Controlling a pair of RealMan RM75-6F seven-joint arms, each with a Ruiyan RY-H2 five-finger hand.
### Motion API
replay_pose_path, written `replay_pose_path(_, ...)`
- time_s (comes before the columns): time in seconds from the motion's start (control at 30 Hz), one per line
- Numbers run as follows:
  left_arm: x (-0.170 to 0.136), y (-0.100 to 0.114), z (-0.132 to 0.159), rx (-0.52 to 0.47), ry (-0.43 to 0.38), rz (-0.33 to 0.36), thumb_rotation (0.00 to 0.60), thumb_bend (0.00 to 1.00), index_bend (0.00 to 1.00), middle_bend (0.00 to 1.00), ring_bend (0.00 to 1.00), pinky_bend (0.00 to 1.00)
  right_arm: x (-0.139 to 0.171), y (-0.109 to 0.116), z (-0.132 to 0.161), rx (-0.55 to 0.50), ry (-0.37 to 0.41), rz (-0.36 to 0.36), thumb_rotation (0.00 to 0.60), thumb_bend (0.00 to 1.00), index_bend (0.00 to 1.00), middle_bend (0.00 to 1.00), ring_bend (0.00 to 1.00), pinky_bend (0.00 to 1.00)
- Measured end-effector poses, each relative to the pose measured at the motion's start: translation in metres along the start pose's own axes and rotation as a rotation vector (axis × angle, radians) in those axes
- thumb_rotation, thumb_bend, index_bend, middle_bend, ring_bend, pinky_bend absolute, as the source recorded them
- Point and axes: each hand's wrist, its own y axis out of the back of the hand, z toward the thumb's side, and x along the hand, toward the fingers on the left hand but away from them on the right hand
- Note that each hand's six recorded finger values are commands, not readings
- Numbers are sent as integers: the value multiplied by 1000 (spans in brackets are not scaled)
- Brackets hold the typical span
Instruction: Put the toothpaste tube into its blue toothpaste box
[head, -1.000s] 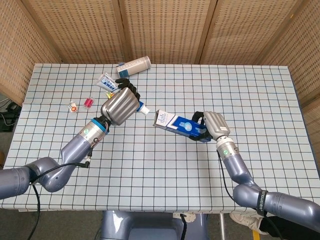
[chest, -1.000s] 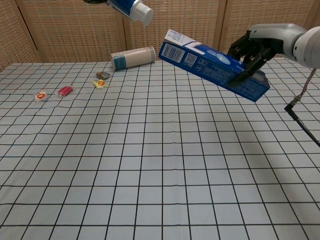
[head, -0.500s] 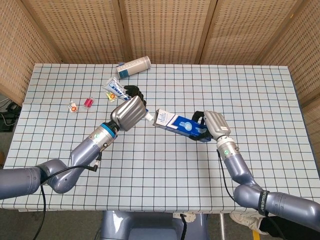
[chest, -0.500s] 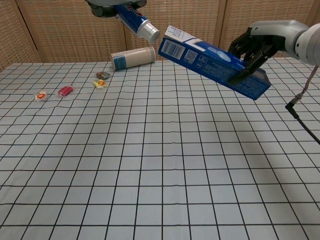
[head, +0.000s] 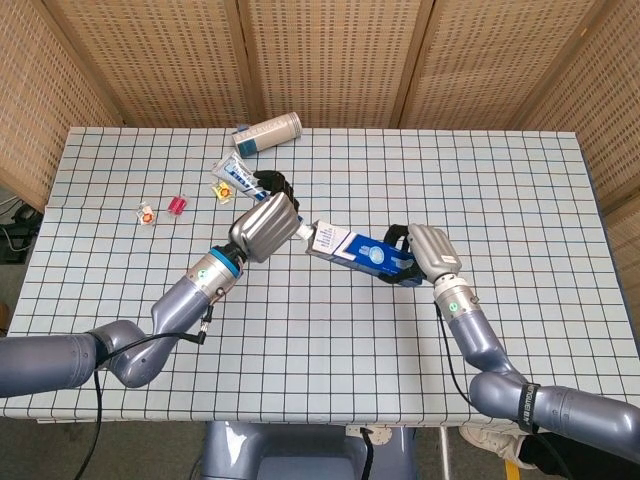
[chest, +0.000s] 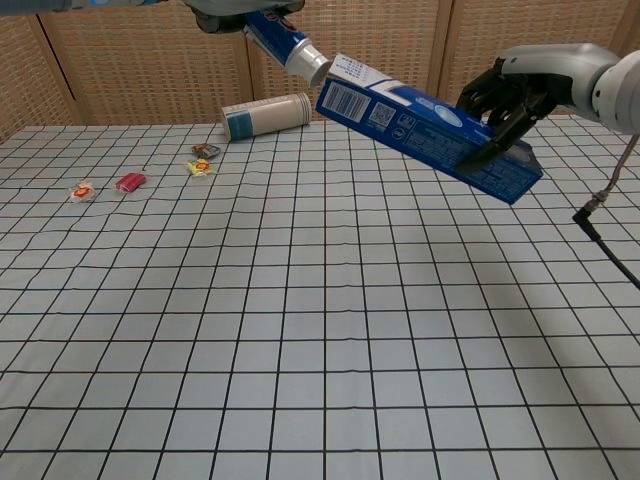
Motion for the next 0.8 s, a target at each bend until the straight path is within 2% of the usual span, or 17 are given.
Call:
replay_pose_path(0.27, 4, 14, 16, 44, -15, 39, 600, 584, 839, 506, 483, 467, 0, -5, 5, -46, 4, 18, 600, 230, 778, 572, 587, 629)
replay_pose_path(0.6, 9, 35, 14, 159, 15, 148, 600, 583, 830, 504, 482, 452, -3, -9, 7, -178, -11, 50, 600, 231, 781, 574, 590, 630)
replay_pose_path(0.7, 9, 41, 10, 206, 25, 191, 600, 578, 771, 466, 459, 410, -4, -10, 7, -221, -15, 58, 600, 230, 782, 575, 591, 630)
replay_pose_path(0.8, 10, 48, 6, 246, 36, 232, 600, 570, 679, 395, 393, 345, -5, -12, 8, -278, -20, 70, 600, 231, 782, 575, 593, 630)
